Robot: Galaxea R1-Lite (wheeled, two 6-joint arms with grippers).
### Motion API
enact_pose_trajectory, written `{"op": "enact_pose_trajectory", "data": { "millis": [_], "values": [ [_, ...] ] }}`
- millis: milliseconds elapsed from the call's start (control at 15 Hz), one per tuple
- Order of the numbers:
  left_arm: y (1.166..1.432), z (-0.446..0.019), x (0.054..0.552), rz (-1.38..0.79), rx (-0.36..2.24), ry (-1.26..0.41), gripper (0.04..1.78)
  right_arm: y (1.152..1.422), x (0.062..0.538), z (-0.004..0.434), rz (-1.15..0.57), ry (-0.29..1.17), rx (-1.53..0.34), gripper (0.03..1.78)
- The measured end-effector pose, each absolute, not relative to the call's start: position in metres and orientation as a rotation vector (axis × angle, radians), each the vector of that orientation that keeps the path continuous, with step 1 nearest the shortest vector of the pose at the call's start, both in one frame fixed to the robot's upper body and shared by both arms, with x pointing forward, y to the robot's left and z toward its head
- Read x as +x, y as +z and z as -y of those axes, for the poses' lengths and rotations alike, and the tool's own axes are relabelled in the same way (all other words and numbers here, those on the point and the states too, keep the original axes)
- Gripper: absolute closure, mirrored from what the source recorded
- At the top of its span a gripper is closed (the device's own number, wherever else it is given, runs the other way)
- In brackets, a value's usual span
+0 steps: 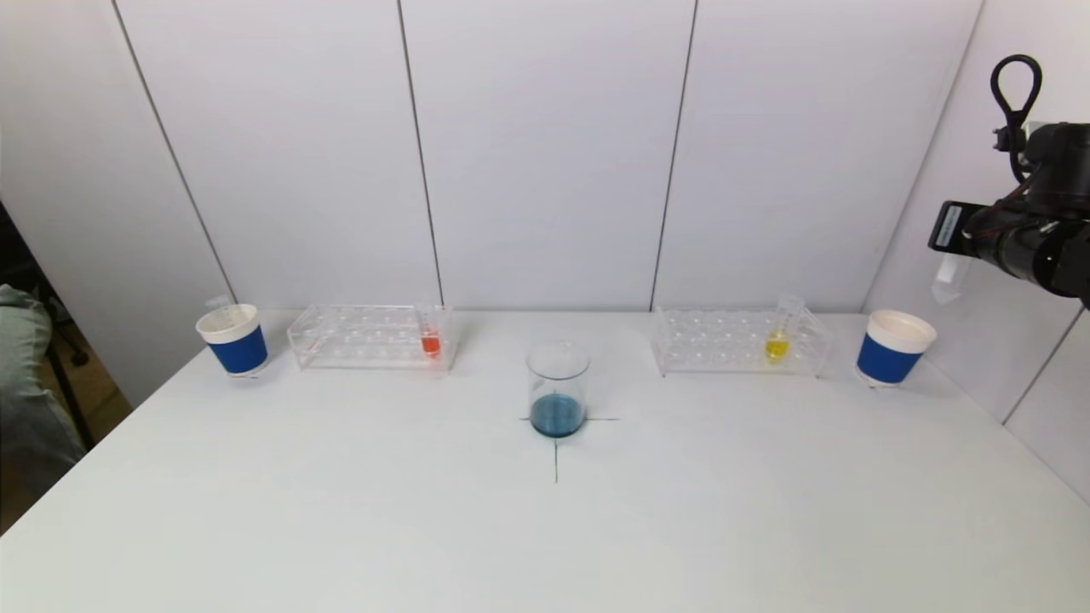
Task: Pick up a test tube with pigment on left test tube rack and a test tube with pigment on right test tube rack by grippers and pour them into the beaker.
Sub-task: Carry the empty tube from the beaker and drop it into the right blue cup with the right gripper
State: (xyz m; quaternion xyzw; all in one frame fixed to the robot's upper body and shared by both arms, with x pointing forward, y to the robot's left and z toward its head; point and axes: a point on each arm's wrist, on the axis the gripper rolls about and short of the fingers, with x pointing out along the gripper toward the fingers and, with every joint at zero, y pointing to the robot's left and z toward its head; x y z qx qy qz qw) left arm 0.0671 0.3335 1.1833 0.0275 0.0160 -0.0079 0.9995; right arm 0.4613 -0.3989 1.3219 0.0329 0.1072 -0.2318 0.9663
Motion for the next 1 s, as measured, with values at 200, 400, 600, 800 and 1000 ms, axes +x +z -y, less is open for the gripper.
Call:
{"op": "enact_pose_trajectory", "data": {
  "millis": [200, 400, 600, 800, 1000],
  "values": [
    [1.183, -0.334, 0.067, -0.032, 0.055, -0.016, 0.06, 1.301, 0.473, 0.408, -0.246, -0.473, 0.068, 1.35],
    [1.183, -0.334, 0.067, -0.032, 0.055, -0.016, 0.06, 1.282, 0.484, 0.411, -0.275, -0.469, 0.068, 1.35],
    [1.183, -0.334, 0.067, -0.032, 0.055, -0.016, 0.06, 1.265, 0.497, 0.415, -0.276, -0.468, 0.067, 1.35],
    [1.183, -0.334, 0.067, -0.032, 0.055, -0.016, 0.06, 1.258, 0.507, 0.423, -0.282, -0.455, 0.074, 1.35],
    [1.183, -0.334, 0.067, -0.032, 0.055, -0.016, 0.06, 1.251, 0.516, 0.427, -0.285, -0.459, 0.075, 1.35]
  ]
}}
